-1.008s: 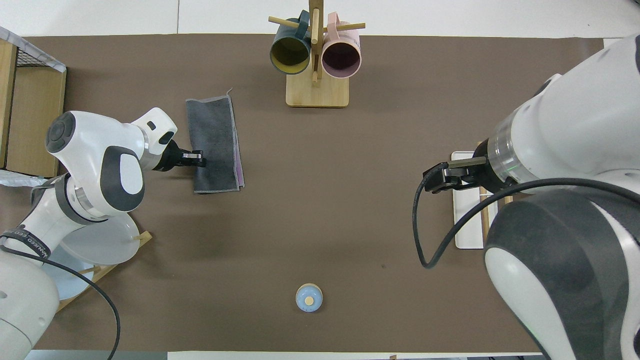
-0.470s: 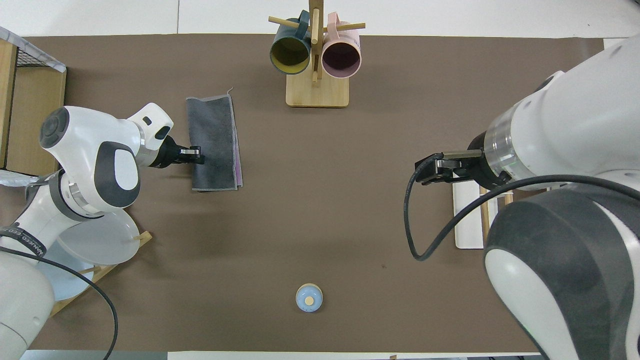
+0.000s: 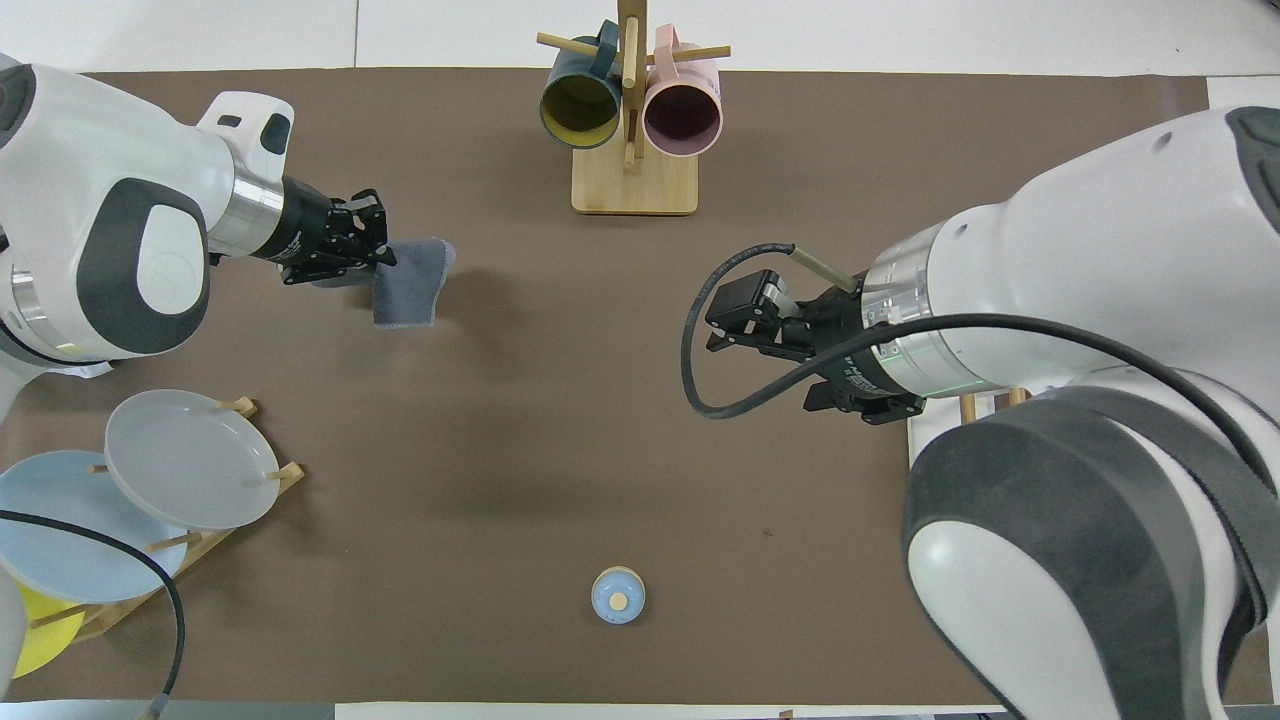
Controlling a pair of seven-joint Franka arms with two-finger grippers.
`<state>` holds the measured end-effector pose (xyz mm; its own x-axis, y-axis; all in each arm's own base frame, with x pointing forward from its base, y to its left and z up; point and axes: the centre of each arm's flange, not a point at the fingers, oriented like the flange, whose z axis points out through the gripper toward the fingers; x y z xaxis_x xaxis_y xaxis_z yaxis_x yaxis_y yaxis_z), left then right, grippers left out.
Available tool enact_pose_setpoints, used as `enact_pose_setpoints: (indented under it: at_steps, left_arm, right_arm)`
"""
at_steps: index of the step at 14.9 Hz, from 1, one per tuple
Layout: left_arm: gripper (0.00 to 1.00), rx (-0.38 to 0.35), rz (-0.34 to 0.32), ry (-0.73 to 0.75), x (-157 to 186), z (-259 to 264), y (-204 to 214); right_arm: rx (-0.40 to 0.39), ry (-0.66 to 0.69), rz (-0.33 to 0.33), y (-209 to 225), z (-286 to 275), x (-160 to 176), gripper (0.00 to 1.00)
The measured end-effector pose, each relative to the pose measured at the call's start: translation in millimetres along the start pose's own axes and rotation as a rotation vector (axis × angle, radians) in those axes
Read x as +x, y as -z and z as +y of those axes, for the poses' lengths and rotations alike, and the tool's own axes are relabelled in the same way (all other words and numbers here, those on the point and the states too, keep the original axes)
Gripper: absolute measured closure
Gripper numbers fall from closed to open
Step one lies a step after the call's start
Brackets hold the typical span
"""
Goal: Fold towel and hang on rack
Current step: 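Carry the towel toward the right gripper while the right gripper reaches it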
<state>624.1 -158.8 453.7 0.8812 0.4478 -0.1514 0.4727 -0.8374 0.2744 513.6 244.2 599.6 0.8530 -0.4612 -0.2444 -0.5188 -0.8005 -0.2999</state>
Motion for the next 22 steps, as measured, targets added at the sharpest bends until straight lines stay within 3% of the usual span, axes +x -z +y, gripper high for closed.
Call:
enact_pose_setpoints:
  at_steps: [3,10,16,22]
  left_arm:
    - [0.98,-0.014,0.014,0.253,-25,32,26]
    - [0.98,-0.101,0.015,0.899,-84,71,77]
    - [0.98,-0.182,-0.035,1.297,-109,92,91]
    - [0.98,-0.196,-0.05,1.393,-121,102,88]
  right_arm:
    - [0.072,-0.156,-0.045,-2,-3,-3,0.0]
    - [0.467,-0.617,-0.178,-37,-9,17,0.0]
    - [0.635,-0.758,-0.154,-101,-50,-5,0.0]
    - [0.663,-0.791,-0.133,-116,-60,16,0.0]
